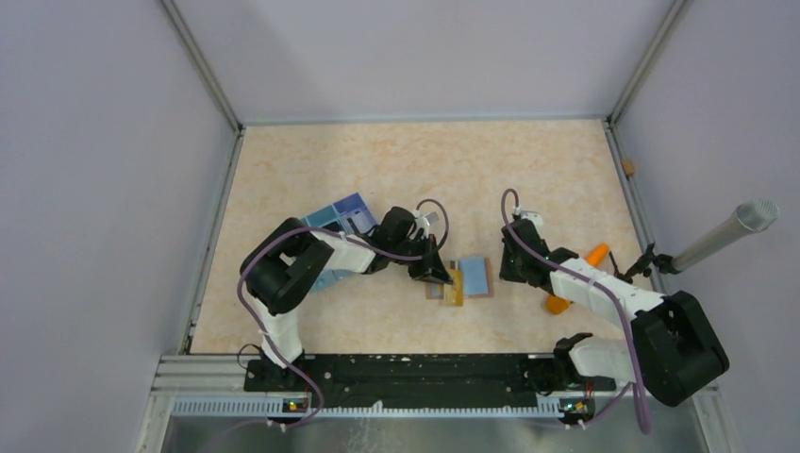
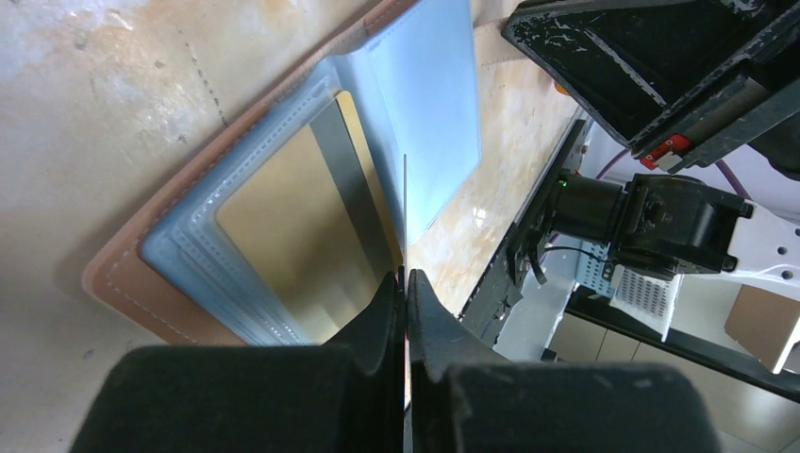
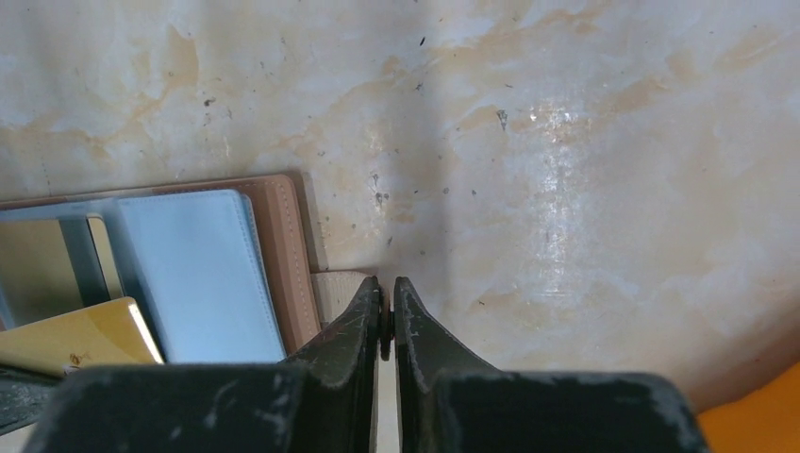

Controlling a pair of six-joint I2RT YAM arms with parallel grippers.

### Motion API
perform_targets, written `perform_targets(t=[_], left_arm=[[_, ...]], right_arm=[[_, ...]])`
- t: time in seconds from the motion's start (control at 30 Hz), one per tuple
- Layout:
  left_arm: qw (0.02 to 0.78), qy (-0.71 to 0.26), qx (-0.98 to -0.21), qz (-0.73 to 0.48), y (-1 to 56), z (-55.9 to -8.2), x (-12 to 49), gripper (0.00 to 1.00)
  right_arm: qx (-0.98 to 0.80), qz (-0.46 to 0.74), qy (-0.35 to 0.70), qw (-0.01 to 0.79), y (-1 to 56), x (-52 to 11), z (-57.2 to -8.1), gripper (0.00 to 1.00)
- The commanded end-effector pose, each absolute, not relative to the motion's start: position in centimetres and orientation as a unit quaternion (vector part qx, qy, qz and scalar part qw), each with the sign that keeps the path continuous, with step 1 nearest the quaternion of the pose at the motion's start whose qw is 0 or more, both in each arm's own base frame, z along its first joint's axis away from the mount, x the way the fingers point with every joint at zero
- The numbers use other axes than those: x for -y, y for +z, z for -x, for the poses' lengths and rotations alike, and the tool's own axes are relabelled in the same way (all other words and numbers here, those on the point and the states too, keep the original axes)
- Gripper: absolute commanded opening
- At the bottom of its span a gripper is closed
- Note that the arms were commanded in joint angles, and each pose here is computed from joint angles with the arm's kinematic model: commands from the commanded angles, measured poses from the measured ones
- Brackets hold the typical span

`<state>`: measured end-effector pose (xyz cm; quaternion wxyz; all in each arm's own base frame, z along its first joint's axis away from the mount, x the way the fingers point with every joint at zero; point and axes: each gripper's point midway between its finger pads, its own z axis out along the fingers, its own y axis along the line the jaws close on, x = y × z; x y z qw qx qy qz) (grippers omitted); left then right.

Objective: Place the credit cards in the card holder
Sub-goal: Insert the credit card into the card holder.

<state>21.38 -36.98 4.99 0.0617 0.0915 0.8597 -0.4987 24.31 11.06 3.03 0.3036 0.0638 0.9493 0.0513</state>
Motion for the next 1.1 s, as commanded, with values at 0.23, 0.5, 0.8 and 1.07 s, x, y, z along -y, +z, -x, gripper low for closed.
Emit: perform_targets(t=[0.23,0.5,0.8,1.07], left_arm=[[0.070,-0.516,-0.851,-0.066,5.2,-23.1,38.2,0.00],[0.067,-0.518,-0.852,-0.035,4.4,-24.0,38.2,0.00],[0.076,-0.515,-0.853,-0.039,3.7,-24.7,38.3,0.00],[0.092,-0.514,-0.850,-0.068,3.8,-25.3,38.6,0.00]], right_arm=[[-0.942,-0.080,0.032,0.324,3.6,-10.2,-25.3,0.00],[-0.943,-0.083,0.030,0.321,3.5,-10.1,-25.2,0.00],[-0.944,-0.081,0.041,0.318,3.5,-10.5,-25.2,0.00],[-0.944,-0.080,0.045,0.316,3.4,-10.7,-25.1,0.00]])
